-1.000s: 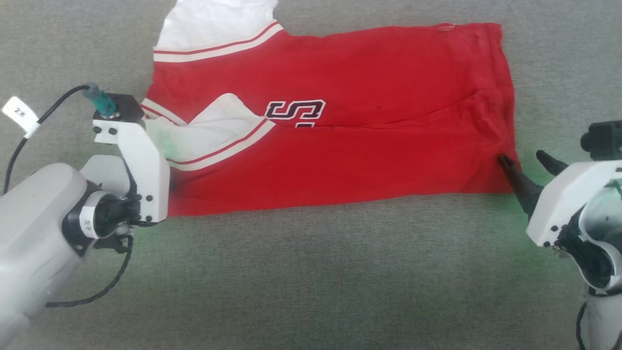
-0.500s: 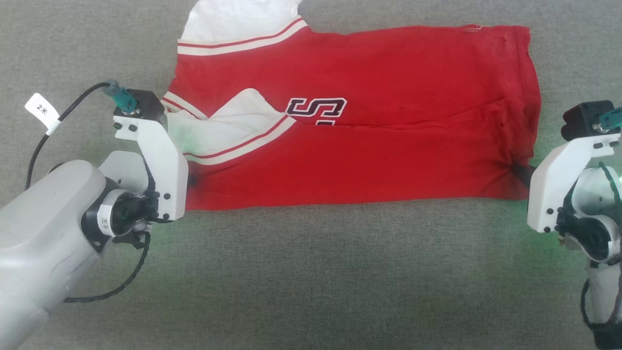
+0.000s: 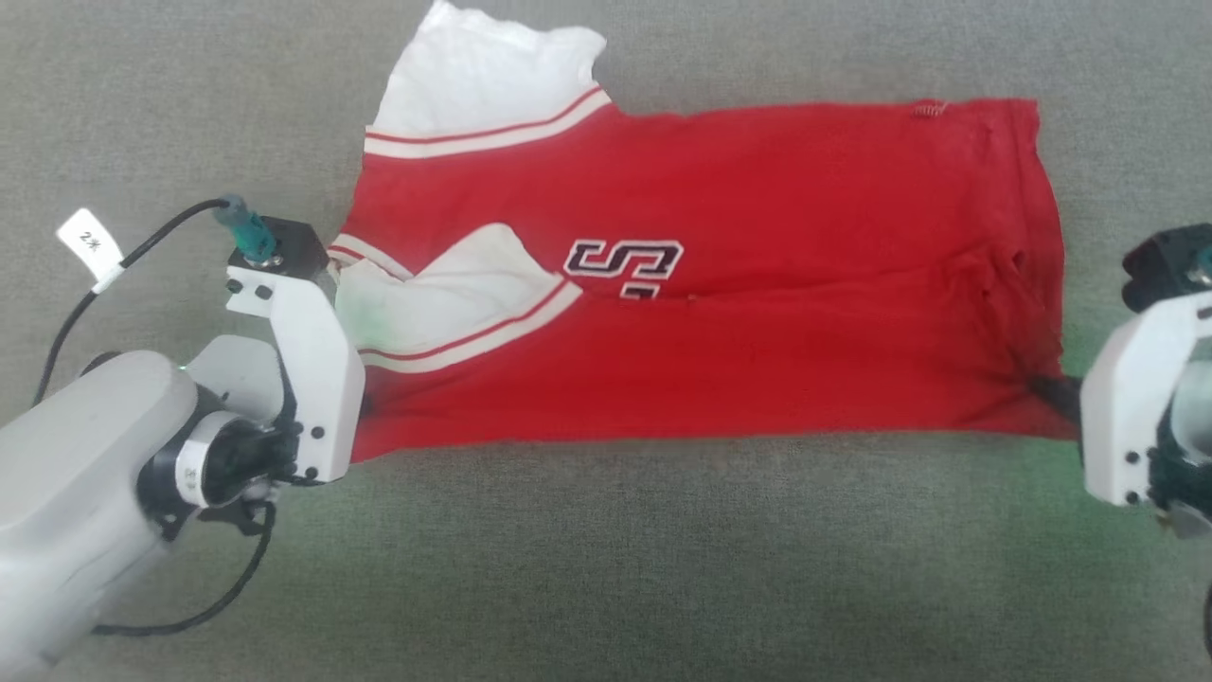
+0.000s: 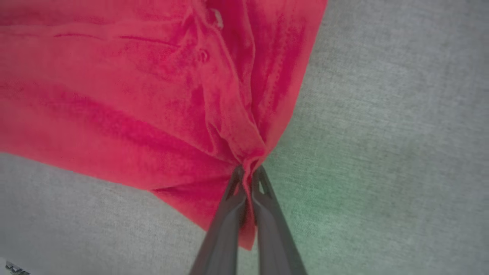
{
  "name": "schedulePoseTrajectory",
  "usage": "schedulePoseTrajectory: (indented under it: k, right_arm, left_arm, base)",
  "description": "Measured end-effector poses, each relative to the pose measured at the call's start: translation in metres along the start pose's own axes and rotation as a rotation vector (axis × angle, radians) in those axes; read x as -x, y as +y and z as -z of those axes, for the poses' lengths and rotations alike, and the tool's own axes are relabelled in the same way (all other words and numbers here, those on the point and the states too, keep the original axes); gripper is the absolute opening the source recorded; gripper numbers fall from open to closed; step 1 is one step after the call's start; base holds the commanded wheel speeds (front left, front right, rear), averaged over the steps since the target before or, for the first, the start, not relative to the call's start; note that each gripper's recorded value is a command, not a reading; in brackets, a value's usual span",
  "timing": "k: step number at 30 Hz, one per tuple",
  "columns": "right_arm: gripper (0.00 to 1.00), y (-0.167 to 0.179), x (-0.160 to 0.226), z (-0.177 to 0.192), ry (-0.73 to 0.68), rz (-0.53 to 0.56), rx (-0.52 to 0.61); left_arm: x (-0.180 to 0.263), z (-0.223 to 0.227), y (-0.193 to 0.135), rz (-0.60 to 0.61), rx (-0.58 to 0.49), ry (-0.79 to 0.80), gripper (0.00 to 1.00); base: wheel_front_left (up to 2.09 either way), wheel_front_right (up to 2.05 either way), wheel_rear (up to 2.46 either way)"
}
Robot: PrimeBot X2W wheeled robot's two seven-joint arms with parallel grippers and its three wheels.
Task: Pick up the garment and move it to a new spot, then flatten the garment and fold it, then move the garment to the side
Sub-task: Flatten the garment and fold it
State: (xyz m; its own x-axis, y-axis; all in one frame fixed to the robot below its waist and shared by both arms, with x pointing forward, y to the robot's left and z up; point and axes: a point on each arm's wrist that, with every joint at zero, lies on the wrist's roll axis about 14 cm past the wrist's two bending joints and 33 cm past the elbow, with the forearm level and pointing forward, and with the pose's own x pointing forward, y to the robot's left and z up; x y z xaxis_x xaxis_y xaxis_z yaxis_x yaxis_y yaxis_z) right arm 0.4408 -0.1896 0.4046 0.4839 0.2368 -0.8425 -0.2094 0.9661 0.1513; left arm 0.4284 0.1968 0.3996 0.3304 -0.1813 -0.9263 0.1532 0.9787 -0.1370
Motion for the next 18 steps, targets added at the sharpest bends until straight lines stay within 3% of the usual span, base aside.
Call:
schedulePoseTrajectory:
  k: [9,16,17,18]
  right_arm:
    - [0.00,-0.001,0.027,0.019,0.043,-0.001,0.013]
    - [0.00,0.002,0.021,0.042,0.083,-0.018,-0.033]
    - [0.00,0.002,0.017,0.046,0.088,-0.020,-0.047]
    - [0.00,0.001,0.013,0.049,0.099,-0.016,-0.053]
  left_arm:
    - [0.022,0.020,-0.006,-0.014,-0.019,0.001,0.00]
    - [0.011,0.044,-0.008,-0.009,0.002,0.044,0.00]
    - [0.008,0.047,-0.008,-0.010,0.008,0.048,0.13]
    - [0.004,0.048,-0.008,-0.006,0.009,0.049,0.31]
  base:
    - [0.00,0.00,0.00]
    - [0.00,0.00,0.00]
    - [0.00,0.00,0.00]
    - [0.00,0.00,0.00]
